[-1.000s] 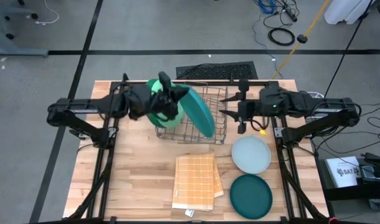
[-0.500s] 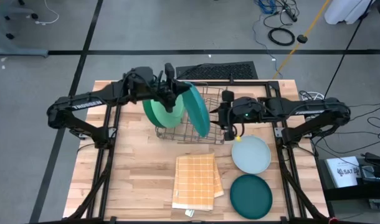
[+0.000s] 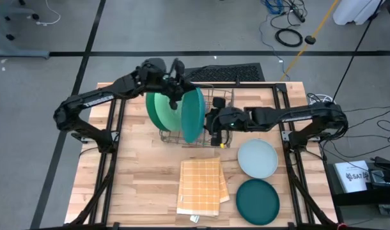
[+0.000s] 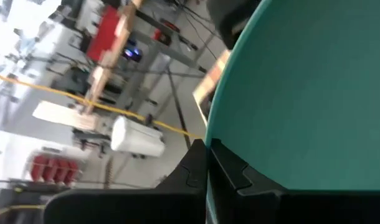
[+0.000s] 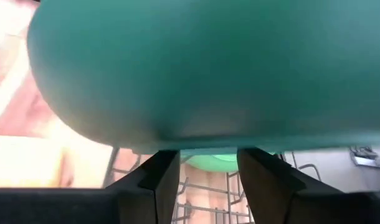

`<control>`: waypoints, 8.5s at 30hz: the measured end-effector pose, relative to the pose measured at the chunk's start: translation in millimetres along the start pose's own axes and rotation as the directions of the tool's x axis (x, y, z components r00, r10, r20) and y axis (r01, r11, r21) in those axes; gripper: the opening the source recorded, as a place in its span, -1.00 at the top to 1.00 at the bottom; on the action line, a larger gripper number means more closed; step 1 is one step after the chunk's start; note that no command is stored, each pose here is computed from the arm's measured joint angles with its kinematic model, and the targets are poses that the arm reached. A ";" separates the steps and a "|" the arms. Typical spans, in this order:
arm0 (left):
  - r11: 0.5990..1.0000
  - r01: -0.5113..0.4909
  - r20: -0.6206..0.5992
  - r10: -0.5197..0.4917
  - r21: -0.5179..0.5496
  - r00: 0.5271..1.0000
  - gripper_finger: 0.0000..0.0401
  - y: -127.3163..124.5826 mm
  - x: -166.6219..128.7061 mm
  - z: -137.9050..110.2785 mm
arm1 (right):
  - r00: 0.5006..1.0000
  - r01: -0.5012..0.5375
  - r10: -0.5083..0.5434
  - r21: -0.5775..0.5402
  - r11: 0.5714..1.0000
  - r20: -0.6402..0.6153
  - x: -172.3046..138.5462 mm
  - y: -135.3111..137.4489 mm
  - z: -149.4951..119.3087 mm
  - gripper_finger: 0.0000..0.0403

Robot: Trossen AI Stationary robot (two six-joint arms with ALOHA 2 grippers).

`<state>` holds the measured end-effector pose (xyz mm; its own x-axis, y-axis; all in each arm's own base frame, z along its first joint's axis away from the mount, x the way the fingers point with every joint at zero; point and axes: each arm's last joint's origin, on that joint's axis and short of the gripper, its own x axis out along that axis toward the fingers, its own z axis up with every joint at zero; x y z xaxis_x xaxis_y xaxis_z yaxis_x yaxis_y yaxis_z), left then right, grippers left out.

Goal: Sort dishes
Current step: Put the blue plate in the dish rack, then put the white plate in the dish rack

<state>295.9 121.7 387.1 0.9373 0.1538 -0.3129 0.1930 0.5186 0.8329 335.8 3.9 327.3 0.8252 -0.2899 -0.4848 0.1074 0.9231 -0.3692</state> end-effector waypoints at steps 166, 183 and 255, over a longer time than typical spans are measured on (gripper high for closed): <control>0.764 -0.225 -0.181 0.143 -0.605 0.973 -0.06 -43.9 -46.3 60.8 | 0.988 -0.150 0.154 -0.116 0.982 0.030 -31.2 -31.7 -4.1 0.24; 0.755 -0.058 -0.094 -0.005 -0.653 0.996 -0.06 -102.4 29.7 91.4 | 0.732 -0.350 0.441 0.269 0.898 -0.519 -122.7 31.7 -70.7 0.24; 0.769 -0.027 -0.016 0.023 -0.638 1.000 -0.06 -114.0 40.9 109.5 | 0.702 0.057 0.382 0.582 0.811 -0.601 -29.6 133.9 -179.9 0.94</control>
<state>344.0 -23.3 329.3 0.9368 0.1785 -0.3011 -0.0625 0.9316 0.3580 226.1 90.6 149.5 0.2873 -0.0029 -0.9578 0.4567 0.8794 0.1344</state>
